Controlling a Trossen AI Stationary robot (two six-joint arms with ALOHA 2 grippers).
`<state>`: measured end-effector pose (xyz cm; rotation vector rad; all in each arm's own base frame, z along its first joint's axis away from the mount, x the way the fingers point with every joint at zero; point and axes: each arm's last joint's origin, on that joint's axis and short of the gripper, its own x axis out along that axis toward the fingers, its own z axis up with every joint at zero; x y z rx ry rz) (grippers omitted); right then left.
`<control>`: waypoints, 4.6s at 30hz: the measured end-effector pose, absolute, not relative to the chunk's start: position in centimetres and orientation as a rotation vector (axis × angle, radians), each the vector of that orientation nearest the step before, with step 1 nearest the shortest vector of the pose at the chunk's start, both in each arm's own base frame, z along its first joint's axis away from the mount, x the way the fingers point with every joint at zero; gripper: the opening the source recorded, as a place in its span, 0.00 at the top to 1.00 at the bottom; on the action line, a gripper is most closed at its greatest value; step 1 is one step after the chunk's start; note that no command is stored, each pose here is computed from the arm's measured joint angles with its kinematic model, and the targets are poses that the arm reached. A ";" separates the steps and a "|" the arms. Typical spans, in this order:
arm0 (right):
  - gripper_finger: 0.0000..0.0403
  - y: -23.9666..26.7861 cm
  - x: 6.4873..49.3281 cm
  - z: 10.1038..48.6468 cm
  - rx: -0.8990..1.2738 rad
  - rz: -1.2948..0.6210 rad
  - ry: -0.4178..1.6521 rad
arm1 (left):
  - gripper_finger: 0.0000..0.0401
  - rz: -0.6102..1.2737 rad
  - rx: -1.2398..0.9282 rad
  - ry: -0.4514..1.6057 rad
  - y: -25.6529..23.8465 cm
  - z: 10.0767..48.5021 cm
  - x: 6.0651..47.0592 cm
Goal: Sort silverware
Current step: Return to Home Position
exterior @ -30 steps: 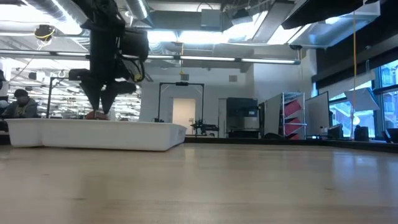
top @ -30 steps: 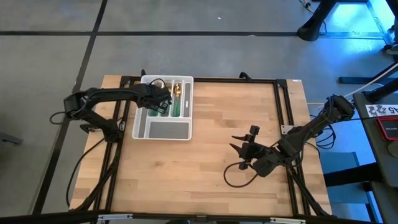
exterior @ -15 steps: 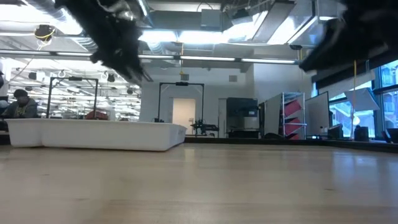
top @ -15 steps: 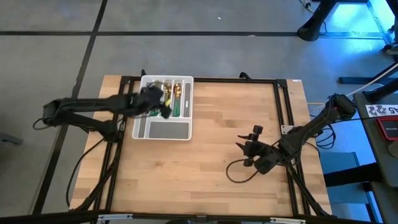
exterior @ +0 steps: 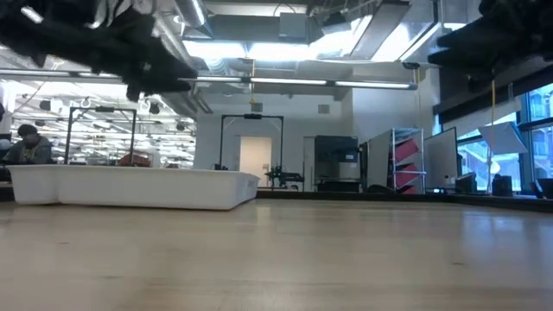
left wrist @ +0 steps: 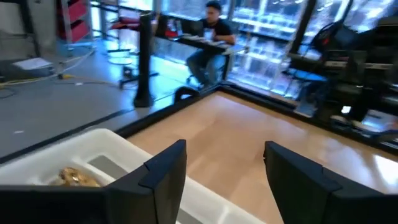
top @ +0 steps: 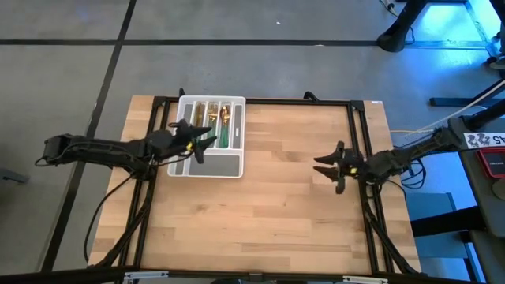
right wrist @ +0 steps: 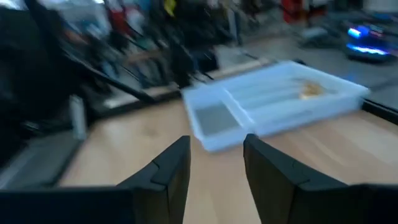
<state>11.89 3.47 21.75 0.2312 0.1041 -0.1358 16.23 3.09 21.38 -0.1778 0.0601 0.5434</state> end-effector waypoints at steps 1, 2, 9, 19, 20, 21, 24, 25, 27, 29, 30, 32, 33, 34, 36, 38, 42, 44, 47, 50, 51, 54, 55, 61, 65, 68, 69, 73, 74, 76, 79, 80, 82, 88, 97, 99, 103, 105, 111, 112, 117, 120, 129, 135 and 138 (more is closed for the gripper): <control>0.64 3.1 11.6 21.4 0.240 -0.113 0.067 | 0.51 0.526 -0.183 0.052 3.2 20.9 15.9; 0.64 2.7 11.4 21.0 0.247 -0.105 0.034 | 0.52 0.508 -0.190 0.049 3.3 20.4 15.6; 0.64 0.5 10.5 19.7 0.277 -0.028 -0.105 | 0.60 0.381 -0.176 0.026 4.2 19.1 13.5; 0.80 -1.0 10.3 18.6 0.218 -0.014 -0.148 | 0.72 0.298 -0.159 0.008 4.8 16.5 11.4; 0.84 -1.1 10.3 18.3 0.215 -0.021 -0.149 | 0.73 0.299 -0.159 0.019 4.8 16.4 11.3; 0.89 -1.1 10.3 18.3 0.211 -0.027 -0.154 | 0.74 0.298 -0.158 0.027 4.8 16.4 11.2; 0.98 -1.3 10.3 18.3 0.191 -0.047 -0.164 | 0.76 0.297 -0.168 0.028 4.7 16.4 11.0; 0.98 -1.3 10.3 18.4 0.191 -0.057 -0.174 | 0.78 0.291 -0.170 0.019 4.6 16.5 10.9; 0.96 -1.4 10.2 18.7 0.191 -0.095 -0.205 | 0.80 0.267 -0.174 0.005 4.3 16.6 10.9; 0.97 -1.5 10.2 18.7 0.195 -0.139 -0.212 | 0.83 0.238 -0.154 -0.013 3.8 16.8 10.9; 0.98 -1.6 10.2 18.6 0.196 -0.157 -0.209 | 0.85 0.235 -0.142 -0.020 3.6 16.9 10.9; 0.99 -1.6 10.2 18.6 0.193 -0.169 -0.208 | 0.90 0.249 -0.109 -0.035 3.0 17.1 11.0; 0.99 -1.6 10.2 18.6 0.193 -0.176 -0.207 | 0.93 0.260 -0.086 -0.041 2.7 17.2 11.0; 0.99 -1.6 10.2 18.6 0.192 -0.177 -0.203 | 0.96 0.270 -0.064 -0.048 2.5 17.2 11.0; 0.99 -1.6 10.3 18.4 0.172 -0.174 -0.181 | 0.99 0.267 -0.036 -0.059 1.8 17.4 11.0; 0.99 -1.5 10.3 18.0 0.144 -0.136 -0.133 | 0.98 0.247 -0.017 -0.060 1.2 17.4 11.0; 0.99 -1.2 10.4 17.6 0.127 -0.022 -0.091 | 0.98 0.208 -0.003 -0.028 0.2 17.1 11.0; 0.99 -1.1 10.4 17.5 0.112 0.016 -0.078 | 0.99 0.192 0.005 0.014 -0.2 16.7 11.0; 1.00 -1.0 10.4 17.2 0.109 0.026 -0.048 | 0.99 0.154 0.014 0.052 -0.7 16.3 11.0; 0.98 -1.1 10.4 16.7 0.102 -0.008 0.010 | 0.98 0.127 0.043 0.069 -1.0 16.2 10.9; 0.98 -1.2 10.4 16.5 0.103 -0.030 0.030 | 0.98 0.126 0.047 0.074 -1.0 16.1 10.9; 0.97 -1.4 10.4 15.9 0.107 -0.108 0.088 | 0.99 0.141 0.045 0.071 -1.0 16.2 10.9; 0.96 -1.5 10.4 15.7 0.106 -0.133 0.098 | 0.99 0.150 0.035 0.070 -0.9 16.2 10.9; 0.96 -1.6 10.4 15.8 0.104 -0.173 0.096 | 1.00 0.276 0.010 0.075 -0.6 16.1 10.5; 0.96 -1.6 10.4 15.8 0.104 -0.173 0.096 | 1.00 0.259 0.039 -0.005 -0.6 16.8 9.9; 0.96 -1.6 10.4 15.7 0.104 -0.173 0.097 | 1.00 0.237 0.065 -0.052 -0.4 17.2 9.6; 0.96 -1.6 10.4 15.7 0.104 -0.173 0.097 | 1.00 0.224 0.068 -0.060 -0.3 17.3 9.5; 0.96 -1.6 10.4 15.7 0.104 -0.173 0.097 | 1.00 0.160 0.075 -0.047 0.0 17.1 9.7; 0.96 -1.6 10.4 15.7 0.104 -0.173 0.098 | 1.00 0.144 0.071 -0.045 0.2 17.1 9.7; 0.96 -1.6 10.4 15.7 0.105 -0.173 0.098 | 1.00 0.103 0.058 -0.039 0.4 17.0 9.7; 0.96 -1.6 10.4 15.7 0.105 -0.173 0.098 | 1.00 0.048 0.058 -0.019 0.8 16.8 9.7; 0.96 -1.6 10.4 15.7 0.105 -0.174 0.098 | 1.00 0.049 0.061 -0.022 0.9 16.8 9.7; 0.96 -1.6 10.4 15.7 0.105 -0.174 0.098 | 1.00 0.063 0.084 -0.023 1.2 16.8 9.7; 0.96 -1.6 10.4 15.7 0.105 -0.174 0.098 | 1.00 0.087 0.063 -0.018 1.4 16.8 9.7; 0.96 -1.6 10.4 15.7 0.105 -0.175 0.098 | 1.00 0.090 0.044 -0.018 1.4 16.8 9.7; 0.96 -1.6 10.3 15.8 0.104 -0.175 0.087 | 1.00 0.090 0.044 -0.018 1.4 16.8 9.7; 0.96 -1.5 10.0 16.2 0.102 -0.162 0.042 | 1.00 0.090 0.043 -0.018 1.4 16.8 9.7; 0.96 -1.5 9.8 16.5 0.100 -0.157 0.008 | 1.00 0.090 0.043 -0.017 1.4 16.8 9.7; 0.96 -1.4 9.6 17.2 0.095 -0.150 -0.071 | 1.00 0.092 0.043 -0.017 1.4 16.8 9.7; 0.96 -1.4 9.6 17.2 0.095 -0.149 -0.072 | 1.00 0.093 0.043 -0.016 1.4 16.8 9.7; 0.96 -1.4 9.6 16.9 0.097 -0.151 -0.044 | 1.00 0.098 0.042 -0.012 1.5 16.7 9.7; 0.96 -1.4 9.6 16.7 0.097 -0.152 -0.029 | 1.00 0.099 0.042 -0.012 1.5 16.7 9.7; 0.96 -0.8 9.7 16.7 0.098 -0.093 -0.025 | 1.00 0.101 0.042 -0.011 1.5 16.7 9.7; 0.96 -0.8 9.7 16.7 0.098 -0.093 -0.024 | 1.00 0.102 0.042 -0.011 1.5 16.7 9.7; 0.96 -0.8 9.7 16.7 0.098 -0.093 -0.024 | 1.00 0.103 0.042 -0.011 1.5 16.7 9.7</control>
